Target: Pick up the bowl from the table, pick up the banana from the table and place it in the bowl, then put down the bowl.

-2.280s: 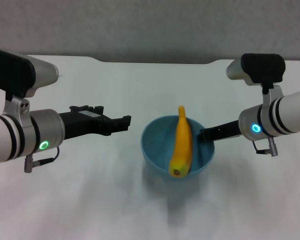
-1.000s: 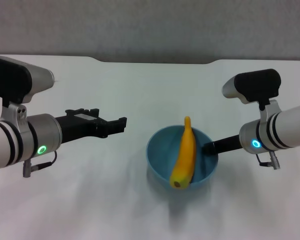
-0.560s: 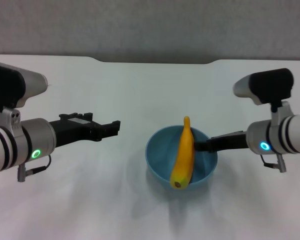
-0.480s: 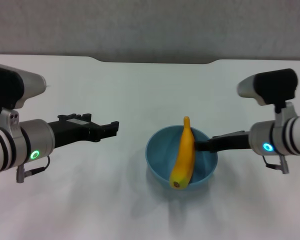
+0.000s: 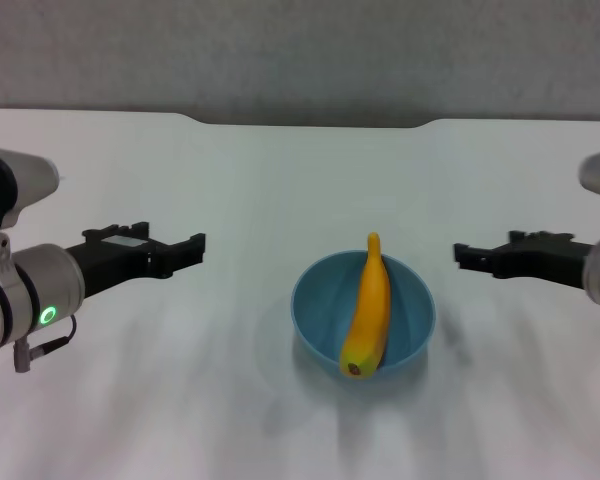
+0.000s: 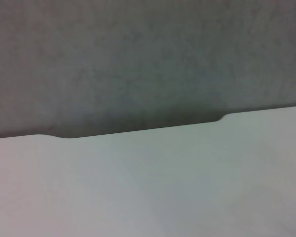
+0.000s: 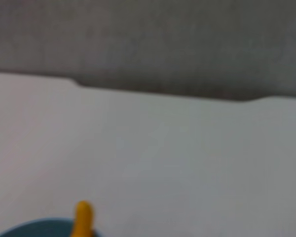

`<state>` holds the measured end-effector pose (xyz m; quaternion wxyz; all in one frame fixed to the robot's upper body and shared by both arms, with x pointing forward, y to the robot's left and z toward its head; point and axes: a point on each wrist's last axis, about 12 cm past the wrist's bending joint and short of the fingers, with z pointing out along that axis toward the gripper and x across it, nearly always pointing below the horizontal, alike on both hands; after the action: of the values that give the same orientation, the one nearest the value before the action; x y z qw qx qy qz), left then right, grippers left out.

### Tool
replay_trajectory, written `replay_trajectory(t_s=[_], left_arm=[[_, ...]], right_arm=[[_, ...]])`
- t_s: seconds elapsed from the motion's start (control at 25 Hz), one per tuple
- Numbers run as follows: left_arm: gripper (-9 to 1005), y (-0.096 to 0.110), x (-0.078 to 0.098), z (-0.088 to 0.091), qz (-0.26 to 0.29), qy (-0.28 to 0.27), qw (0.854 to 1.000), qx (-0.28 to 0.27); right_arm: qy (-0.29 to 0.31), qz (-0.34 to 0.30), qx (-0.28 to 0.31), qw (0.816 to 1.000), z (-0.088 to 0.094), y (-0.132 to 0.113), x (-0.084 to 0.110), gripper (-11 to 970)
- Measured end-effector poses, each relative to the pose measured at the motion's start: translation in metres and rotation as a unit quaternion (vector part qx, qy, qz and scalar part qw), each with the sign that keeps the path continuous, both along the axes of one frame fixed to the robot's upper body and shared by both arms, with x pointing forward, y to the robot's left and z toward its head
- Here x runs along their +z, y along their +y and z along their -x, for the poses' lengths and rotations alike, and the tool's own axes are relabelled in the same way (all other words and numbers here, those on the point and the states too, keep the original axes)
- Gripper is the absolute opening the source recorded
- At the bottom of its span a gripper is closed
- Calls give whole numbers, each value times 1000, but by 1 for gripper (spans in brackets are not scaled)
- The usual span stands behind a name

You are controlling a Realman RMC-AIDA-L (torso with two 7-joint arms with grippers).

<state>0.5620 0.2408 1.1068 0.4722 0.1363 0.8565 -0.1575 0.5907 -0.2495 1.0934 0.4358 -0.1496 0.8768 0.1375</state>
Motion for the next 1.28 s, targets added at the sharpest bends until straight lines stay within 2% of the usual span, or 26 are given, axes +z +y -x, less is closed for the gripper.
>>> replay_trajectory(t_s=[0.12, 0.28, 0.48, 0.8, 1.08, 1.28], left_arm=[[834, 3, -6, 0, -5, -10, 1000, 19], [834, 8, -13, 4, -17, -33, 998, 41], [834, 8, -25, 10, -37, -63, 995, 67], [834, -1, -50, 27, -78, -127, 984, 99], [834, -11, -66, 51, -112, -228, 960, 119], [834, -3, -76, 51, -101, -241, 956, 133]], right_arm=[[-37, 9, -19, 999, 5, -2, -4, 898], [-87, 33, -36, 995, 13, 1, -13, 899], [-129, 73, -49, 988, 23, 8, -34, 899], [-201, 120, -62, 970, 43, 14, -61, 899], [-255, 70, -110, 958, 61, -3, -78, 899], [-282, 48, -102, 953, 70, -13, -83, 899]])
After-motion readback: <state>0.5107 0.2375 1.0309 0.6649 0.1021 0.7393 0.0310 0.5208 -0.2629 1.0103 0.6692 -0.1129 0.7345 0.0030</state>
